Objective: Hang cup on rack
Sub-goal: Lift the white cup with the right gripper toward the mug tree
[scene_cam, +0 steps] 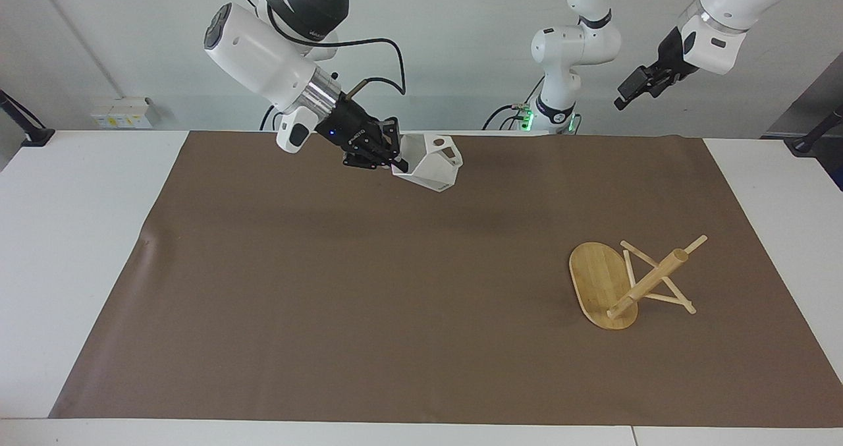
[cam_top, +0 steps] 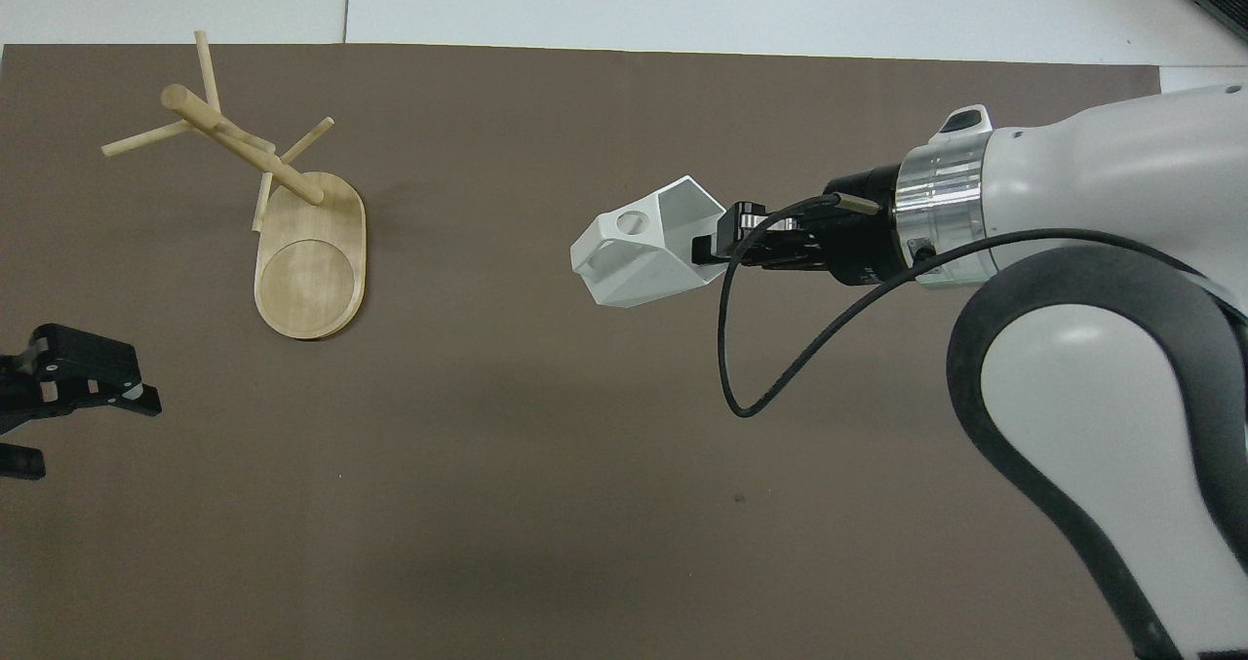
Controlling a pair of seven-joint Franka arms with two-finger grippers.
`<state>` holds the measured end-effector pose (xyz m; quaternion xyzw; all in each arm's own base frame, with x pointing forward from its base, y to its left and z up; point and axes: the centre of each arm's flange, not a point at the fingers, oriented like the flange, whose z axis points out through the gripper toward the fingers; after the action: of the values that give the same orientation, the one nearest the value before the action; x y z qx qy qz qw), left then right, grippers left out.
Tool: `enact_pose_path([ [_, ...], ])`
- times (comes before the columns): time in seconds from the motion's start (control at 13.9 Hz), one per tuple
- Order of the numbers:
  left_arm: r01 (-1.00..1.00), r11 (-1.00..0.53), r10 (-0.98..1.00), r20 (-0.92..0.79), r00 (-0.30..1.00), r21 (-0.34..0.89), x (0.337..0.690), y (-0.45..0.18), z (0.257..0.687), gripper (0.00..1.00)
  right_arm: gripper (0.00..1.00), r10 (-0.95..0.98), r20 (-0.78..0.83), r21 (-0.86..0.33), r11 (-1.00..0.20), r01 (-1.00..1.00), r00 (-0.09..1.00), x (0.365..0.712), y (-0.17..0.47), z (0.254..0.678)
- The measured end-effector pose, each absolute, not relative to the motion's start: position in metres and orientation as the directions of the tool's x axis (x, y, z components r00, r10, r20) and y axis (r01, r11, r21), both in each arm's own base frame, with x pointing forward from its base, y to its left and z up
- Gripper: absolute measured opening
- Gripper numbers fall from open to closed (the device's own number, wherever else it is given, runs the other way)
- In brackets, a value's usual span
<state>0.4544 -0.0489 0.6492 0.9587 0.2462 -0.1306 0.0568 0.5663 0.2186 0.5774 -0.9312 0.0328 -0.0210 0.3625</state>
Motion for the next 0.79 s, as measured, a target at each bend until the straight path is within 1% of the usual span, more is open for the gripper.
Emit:
enact_pose_path([
  [0.14, 0.576, -0.816, 0.535, -0.319, 0.782, 0.041, 0.449, -0.054, 0.645, 1.0, 0.04, -0.109, 0.017, -0.686, -0.724, -0.068, 0.994, 0.562, 0.239, 0.583],
  [0.36, 0.658, -0.751, 0.598, -0.373, 0.71, 0.048, 0.443, -0.062, 0.643, 1.0, 0.04, -0.124, 0.015, -0.696, -0.713, -0.078, 0.992, 0.553, 0.264, 0.587],
  [0.5, 0.716, -0.696, 0.637, -0.412, 0.652, 0.057, 0.443, -0.057, 0.643, 1.0, 0.04, -0.124, 0.013, -0.697, -0.713, -0.08, 0.992, 0.553, 0.265, 0.587],
  [0.65, 0.783, -0.62, 0.676, -0.466, 0.571, 0.061, 0.444, -0.047, 0.641, 1.0, 0.04, -0.125, 0.013, -0.697, -0.713, -0.08, 0.992, 0.553, 0.264, 0.587],
  [0.79, 0.844, -0.536, 0.709, -0.522, 0.475, 0.04, 0.446, -0.045, 0.633, 1.0, 0.04, -0.125, 0.013, -0.696, -0.713, -0.08, 0.992, 0.553, 0.265, 0.587],
])
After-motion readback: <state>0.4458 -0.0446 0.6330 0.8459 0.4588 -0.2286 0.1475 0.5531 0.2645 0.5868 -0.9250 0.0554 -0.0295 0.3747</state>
